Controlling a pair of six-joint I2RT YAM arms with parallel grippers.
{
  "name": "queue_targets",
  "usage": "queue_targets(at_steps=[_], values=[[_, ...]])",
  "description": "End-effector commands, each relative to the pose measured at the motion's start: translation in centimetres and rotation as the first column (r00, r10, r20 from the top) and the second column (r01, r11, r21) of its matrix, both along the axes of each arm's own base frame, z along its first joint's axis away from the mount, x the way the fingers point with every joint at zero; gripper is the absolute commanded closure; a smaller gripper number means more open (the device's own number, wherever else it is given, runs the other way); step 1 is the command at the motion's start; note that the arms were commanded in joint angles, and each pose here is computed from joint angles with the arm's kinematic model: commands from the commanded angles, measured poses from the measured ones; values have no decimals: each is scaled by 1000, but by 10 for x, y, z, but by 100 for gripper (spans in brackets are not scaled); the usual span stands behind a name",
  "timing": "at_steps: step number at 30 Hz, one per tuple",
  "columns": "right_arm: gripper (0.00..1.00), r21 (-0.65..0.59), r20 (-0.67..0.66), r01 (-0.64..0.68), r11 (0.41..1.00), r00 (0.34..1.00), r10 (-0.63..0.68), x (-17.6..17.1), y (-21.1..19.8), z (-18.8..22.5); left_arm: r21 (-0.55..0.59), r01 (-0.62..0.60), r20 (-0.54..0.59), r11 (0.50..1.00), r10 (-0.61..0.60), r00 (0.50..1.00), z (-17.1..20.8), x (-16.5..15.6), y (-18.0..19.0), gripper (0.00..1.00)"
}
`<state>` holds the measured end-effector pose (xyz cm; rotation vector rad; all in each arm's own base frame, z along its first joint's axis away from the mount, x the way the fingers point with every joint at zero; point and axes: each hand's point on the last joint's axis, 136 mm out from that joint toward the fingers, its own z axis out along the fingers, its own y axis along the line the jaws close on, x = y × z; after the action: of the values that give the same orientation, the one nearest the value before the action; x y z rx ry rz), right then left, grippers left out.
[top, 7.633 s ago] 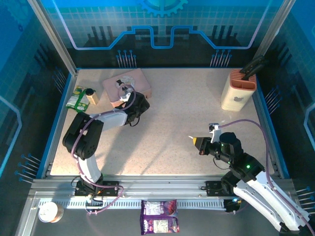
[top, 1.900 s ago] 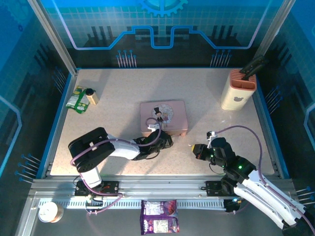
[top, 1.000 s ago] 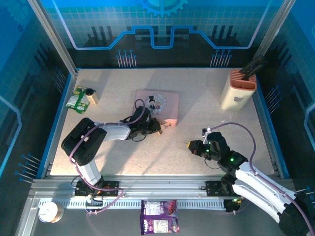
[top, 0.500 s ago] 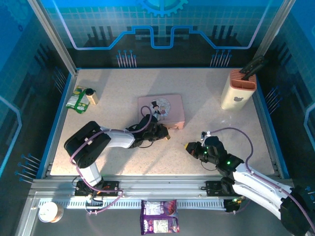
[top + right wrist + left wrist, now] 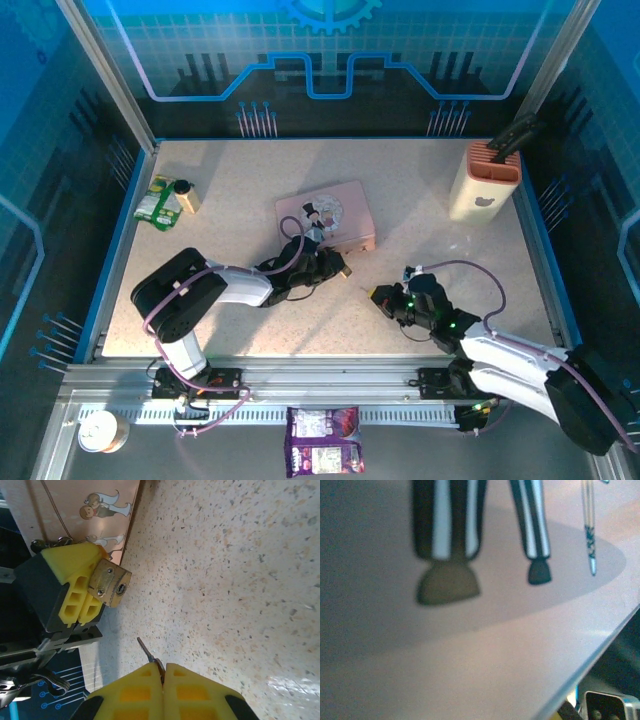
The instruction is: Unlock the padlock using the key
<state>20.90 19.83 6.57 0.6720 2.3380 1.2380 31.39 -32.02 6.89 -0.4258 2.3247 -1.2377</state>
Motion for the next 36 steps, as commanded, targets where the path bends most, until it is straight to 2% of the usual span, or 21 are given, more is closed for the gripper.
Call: queue_targets(at_steps=[1, 20, 30, 36], values=[[100, 95, 58, -26, 995, 998, 20, 11, 18, 28, -180, 54, -107, 982, -74, 992, 14, -22, -24, 100], [100, 264, 10, -35, 964, 999, 34, 35, 23, 39, -264, 15, -60, 964, -32, 998, 37, -19, -19, 100], [100, 294, -26, -17, 956, 999, 26, 38, 22, 27, -308, -10, -40, 951, -2, 999, 45, -17, -16, 100], [100, 321, -9, -20, 947, 1000, 24, 41, 22, 33, -312, -2, -29, 950, -7, 1000, 48, -16, -17, 100]])
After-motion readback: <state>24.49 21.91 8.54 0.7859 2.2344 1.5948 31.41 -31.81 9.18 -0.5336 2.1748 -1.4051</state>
